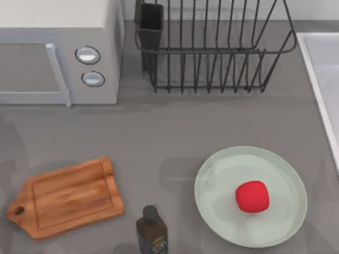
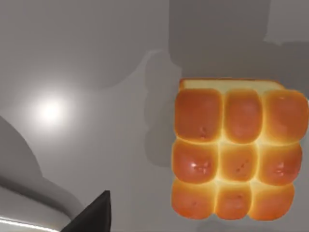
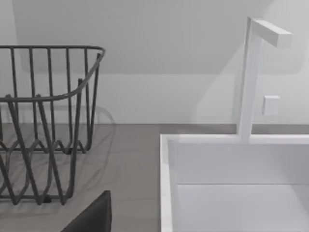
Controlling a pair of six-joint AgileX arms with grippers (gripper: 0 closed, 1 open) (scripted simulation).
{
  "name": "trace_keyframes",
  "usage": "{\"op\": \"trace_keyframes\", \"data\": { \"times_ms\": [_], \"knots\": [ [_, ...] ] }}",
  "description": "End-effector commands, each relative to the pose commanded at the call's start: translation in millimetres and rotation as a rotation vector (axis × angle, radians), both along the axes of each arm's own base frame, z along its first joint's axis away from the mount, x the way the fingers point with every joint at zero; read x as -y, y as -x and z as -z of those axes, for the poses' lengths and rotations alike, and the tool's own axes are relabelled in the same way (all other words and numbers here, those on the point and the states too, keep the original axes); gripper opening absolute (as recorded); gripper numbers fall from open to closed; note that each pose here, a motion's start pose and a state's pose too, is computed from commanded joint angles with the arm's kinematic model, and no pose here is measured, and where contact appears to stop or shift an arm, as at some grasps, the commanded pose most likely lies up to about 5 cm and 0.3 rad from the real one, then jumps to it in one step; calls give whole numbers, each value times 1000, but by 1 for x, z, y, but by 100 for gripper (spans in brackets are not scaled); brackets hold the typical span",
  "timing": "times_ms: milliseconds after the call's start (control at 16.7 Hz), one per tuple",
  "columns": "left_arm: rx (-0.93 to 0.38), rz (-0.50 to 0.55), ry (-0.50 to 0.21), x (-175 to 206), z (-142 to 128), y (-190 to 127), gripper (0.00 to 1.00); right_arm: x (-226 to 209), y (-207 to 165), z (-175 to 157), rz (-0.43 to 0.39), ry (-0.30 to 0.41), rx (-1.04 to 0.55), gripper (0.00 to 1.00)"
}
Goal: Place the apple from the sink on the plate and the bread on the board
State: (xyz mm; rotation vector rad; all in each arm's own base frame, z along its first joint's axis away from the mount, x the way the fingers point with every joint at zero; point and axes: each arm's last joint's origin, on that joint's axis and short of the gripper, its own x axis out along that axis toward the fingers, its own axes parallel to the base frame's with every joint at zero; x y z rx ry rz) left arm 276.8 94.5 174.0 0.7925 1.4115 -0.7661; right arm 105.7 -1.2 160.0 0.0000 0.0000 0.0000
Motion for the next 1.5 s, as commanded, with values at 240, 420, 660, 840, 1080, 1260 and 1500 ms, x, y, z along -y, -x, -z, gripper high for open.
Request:
{"op": "trace_keyframes", "data": {
  "times_ms": [240,420,660,840,1080,1260,1500],
  "knots": [
    [-19,15,6,-2,2,-3,100,0,0,0,0,0,0,100],
    [-18,17,6,-1,3,-2,100,0,0,0,0,0,0,100],
    [-18,15,6,-2,29,-5,100,0,0,0,0,0,0,100],
    [-14,15,4,-3,56,-5,100,0,0,0,0,0,0,100],
    [-19,15,6,-3,72,-3,100,0,0,0,0,0,0,100],
    [-19,15,6,-3,72,-3,92,0,0,0,0,0,0,100],
    [-19,15,6,-3,72,-3,62,0,0,0,0,0,0,100]
  ]
}}
